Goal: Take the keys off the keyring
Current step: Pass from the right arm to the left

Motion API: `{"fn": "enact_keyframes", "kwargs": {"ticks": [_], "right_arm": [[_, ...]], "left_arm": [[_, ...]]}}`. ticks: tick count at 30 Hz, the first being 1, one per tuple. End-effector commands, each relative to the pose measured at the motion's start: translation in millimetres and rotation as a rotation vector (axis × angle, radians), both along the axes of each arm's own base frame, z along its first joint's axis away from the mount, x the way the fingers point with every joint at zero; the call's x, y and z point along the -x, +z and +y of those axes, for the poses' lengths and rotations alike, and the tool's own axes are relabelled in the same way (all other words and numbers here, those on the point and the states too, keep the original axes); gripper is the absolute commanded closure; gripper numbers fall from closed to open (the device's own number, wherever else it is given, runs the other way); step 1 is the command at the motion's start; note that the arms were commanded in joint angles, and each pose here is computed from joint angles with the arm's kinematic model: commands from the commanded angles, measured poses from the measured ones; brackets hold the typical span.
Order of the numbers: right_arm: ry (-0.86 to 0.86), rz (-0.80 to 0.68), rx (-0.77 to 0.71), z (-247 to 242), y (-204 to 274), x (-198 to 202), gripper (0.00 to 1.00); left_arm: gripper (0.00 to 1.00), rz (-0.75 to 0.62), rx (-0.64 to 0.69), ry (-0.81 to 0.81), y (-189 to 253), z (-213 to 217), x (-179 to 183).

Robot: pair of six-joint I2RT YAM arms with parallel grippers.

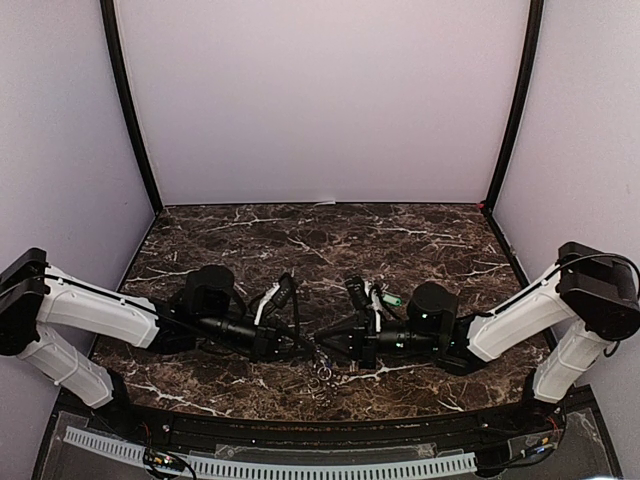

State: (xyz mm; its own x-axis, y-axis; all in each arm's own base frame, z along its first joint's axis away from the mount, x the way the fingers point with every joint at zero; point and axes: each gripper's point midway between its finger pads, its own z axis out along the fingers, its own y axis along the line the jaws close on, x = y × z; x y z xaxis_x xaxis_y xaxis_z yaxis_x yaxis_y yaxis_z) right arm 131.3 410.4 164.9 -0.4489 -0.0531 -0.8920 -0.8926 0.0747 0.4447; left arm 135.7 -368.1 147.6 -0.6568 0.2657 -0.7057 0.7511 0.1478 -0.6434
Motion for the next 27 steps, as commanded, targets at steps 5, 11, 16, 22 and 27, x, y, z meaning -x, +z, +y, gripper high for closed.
{"fn": "enact_keyframes", "kwargs": {"ticks": [5, 11, 16, 22, 27], "right_arm": [[-0.017, -0.061, -0.091, -11, 23, 5, 0.85], [-0.047, -0.125, -0.088, -27, 18, 9, 0.66], [-0.060, -0.206, -0.007, -21, -7, 20, 0.71], [-0.106, -0.236, 0.048, -14, -33, 20, 0.70], [-0.131, -0.250, 0.066, -16, -43, 17, 0.67]], "left_arm": [[1.00, -0.135, -0.053, -0.027, 15, 5, -2], [1.00, -0.189, -0.061, -0.042, 16, 8, -1], [1.00, -0.188, -0.039, -0.050, 17, 8, 2], [1.00, -0.182, -0.020, -0.052, 17, 8, 3], [1.00, -0.179, -0.022, -0.052, 17, 8, 3]]}}
